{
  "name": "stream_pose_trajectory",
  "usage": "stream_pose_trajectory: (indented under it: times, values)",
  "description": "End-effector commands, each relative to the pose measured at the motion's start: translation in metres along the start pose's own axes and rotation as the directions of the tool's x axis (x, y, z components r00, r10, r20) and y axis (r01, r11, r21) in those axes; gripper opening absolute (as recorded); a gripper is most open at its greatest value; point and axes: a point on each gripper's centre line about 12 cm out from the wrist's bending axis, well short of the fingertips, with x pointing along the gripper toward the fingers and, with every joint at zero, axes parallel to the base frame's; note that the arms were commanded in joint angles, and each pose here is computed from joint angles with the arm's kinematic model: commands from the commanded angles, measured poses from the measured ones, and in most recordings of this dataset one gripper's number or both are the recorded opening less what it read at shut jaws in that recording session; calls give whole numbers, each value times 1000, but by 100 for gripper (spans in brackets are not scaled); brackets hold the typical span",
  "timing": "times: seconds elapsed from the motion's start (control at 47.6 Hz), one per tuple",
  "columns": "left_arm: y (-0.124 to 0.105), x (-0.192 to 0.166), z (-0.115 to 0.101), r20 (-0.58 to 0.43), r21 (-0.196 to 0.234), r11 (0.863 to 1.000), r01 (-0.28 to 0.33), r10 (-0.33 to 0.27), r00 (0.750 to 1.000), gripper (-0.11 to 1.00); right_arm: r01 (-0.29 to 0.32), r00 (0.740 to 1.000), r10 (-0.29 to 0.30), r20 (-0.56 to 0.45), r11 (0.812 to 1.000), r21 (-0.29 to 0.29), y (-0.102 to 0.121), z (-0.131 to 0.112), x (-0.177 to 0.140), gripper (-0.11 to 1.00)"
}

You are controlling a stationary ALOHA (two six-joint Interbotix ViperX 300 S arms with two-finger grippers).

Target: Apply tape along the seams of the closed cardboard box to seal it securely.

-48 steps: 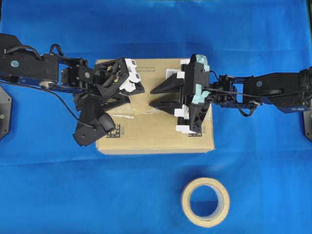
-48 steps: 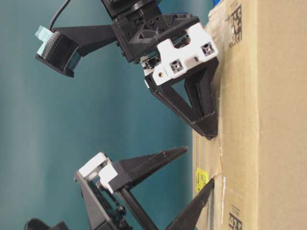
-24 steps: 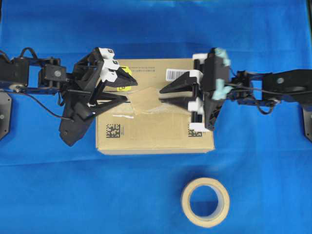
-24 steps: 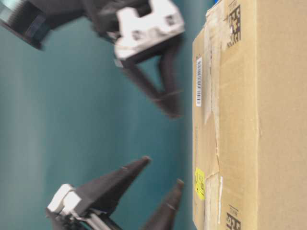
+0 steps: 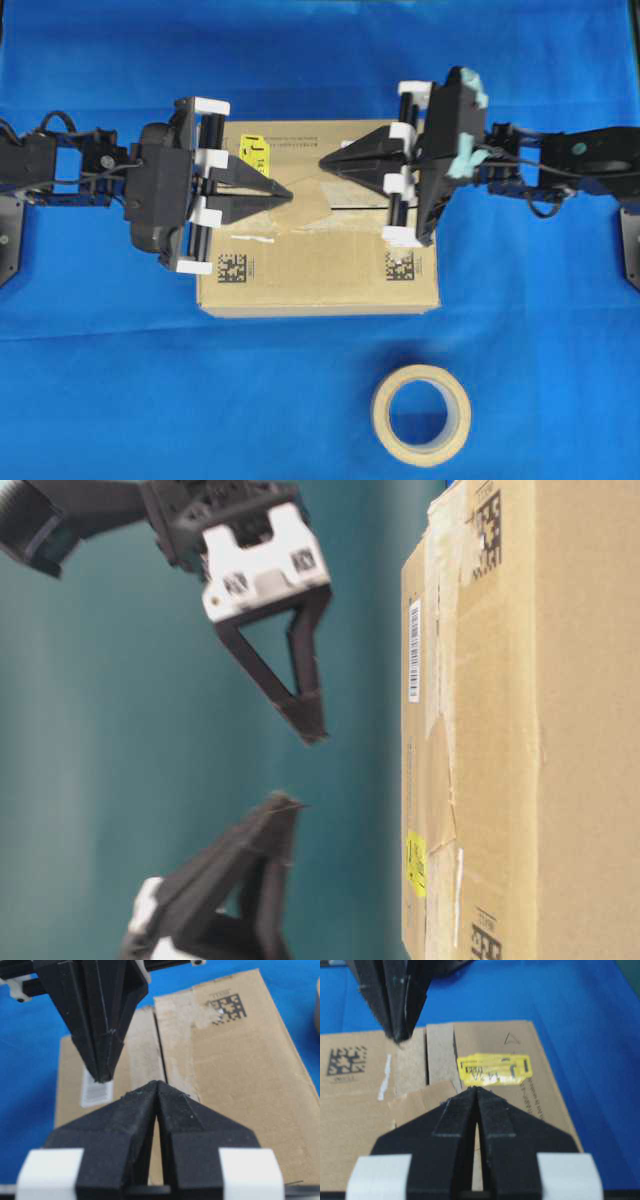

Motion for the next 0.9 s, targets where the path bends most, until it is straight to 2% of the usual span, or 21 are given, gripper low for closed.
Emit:
stream_pose_trajectory:
  times: [0.0, 0.378, 0.882]
  values:
    - [-1, 6, -3, 19, -26, 1000, -7, 7, 1000, 0, -6, 1000, 6, 24, 1000, -2, 2, 8, 10, 0]
    - [0, 34, -34, -23, -47, 999, -26, 25, 999, 0, -20, 999, 19, -40, 1000, -14, 10, -8, 41, 0]
    - [0, 44, -54, -84, -57, 998, -27, 22, 996, 0, -23, 995, 22, -100, 1000, -9, 13, -28, 46, 0]
